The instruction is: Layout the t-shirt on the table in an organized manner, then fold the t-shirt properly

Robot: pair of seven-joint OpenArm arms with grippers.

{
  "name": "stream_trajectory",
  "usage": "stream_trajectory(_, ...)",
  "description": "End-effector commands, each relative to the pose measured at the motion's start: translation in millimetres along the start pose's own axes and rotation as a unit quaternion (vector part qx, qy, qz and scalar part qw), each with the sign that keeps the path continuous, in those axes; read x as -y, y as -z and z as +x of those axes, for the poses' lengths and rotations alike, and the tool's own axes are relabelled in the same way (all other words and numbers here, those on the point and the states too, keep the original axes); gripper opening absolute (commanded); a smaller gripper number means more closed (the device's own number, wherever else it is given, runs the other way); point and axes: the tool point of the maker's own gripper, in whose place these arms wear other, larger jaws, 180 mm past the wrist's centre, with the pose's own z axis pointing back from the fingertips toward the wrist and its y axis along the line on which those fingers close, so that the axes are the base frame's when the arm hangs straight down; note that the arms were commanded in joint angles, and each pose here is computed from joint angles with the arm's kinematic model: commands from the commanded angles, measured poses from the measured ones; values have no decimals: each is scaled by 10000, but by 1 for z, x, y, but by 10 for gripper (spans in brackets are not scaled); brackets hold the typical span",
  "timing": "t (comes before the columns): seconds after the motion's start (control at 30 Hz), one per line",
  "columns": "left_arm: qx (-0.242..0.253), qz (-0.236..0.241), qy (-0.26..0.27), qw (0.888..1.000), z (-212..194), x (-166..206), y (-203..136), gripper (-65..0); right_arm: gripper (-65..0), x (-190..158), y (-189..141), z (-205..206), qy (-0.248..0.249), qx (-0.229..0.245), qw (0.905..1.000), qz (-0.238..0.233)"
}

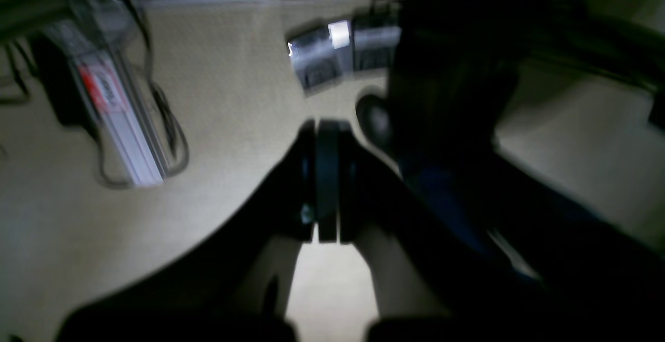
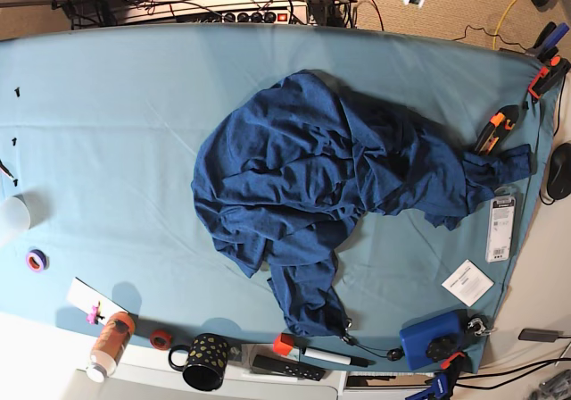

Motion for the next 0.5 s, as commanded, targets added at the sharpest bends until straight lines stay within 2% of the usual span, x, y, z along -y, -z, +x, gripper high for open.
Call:
stream_trajectory(0.0, 10, -35, 105, 9999, -6, -1, -12, -650, -650, 14, -11, 1, -82, 161, 9998, -95)
stream_trajectory(0.2, 262, -263, 868, 9955, -4, 3, -72, -650, -650, 23, -64, 20, -565, 777, 9953, -116)
stream_trajectory(0.47, 44, -800, 1764, 9810, -15, 31, -143, -650, -650, 8, -125, 61, -1106, 1461, 9831, 4)
